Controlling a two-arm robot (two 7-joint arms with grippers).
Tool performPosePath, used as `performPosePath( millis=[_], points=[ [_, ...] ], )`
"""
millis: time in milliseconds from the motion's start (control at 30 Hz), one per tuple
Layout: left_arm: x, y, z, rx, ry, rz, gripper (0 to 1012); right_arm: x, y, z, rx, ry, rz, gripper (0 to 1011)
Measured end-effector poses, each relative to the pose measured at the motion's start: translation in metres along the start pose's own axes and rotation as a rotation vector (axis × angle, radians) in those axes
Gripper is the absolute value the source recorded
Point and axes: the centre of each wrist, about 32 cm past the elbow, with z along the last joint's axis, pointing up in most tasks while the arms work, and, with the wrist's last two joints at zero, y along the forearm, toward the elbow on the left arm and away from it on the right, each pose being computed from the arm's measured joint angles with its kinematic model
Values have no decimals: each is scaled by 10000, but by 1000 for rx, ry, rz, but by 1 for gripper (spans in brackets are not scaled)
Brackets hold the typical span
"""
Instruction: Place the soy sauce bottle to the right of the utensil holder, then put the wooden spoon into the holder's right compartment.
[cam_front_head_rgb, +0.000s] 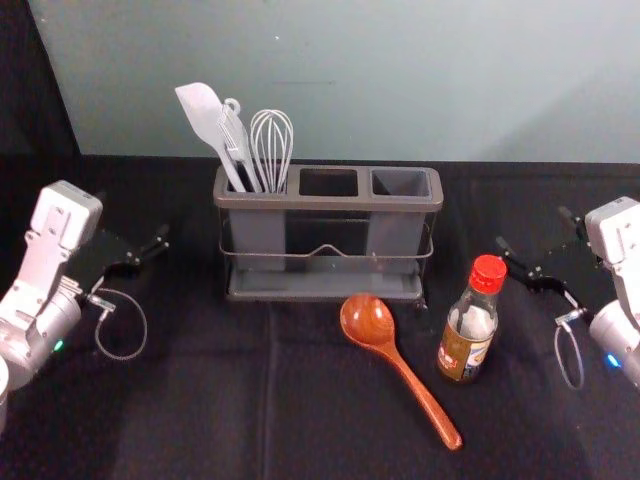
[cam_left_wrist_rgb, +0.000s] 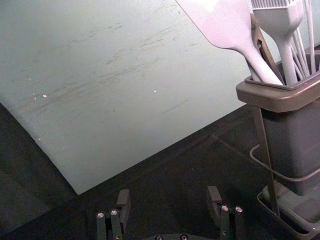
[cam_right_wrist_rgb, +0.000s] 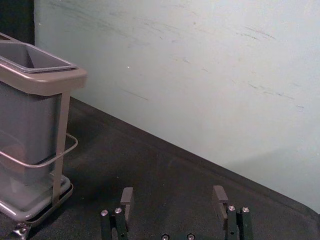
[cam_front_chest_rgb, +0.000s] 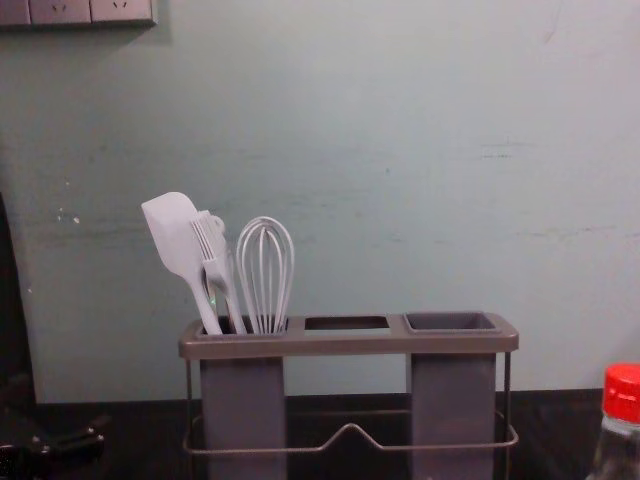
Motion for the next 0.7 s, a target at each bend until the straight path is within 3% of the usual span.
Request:
performPosePath(
  millis=[700],
  points=[
    [0,0,0,0,0,0,1005,0,0,0,0,0,0,1004]
  ],
)
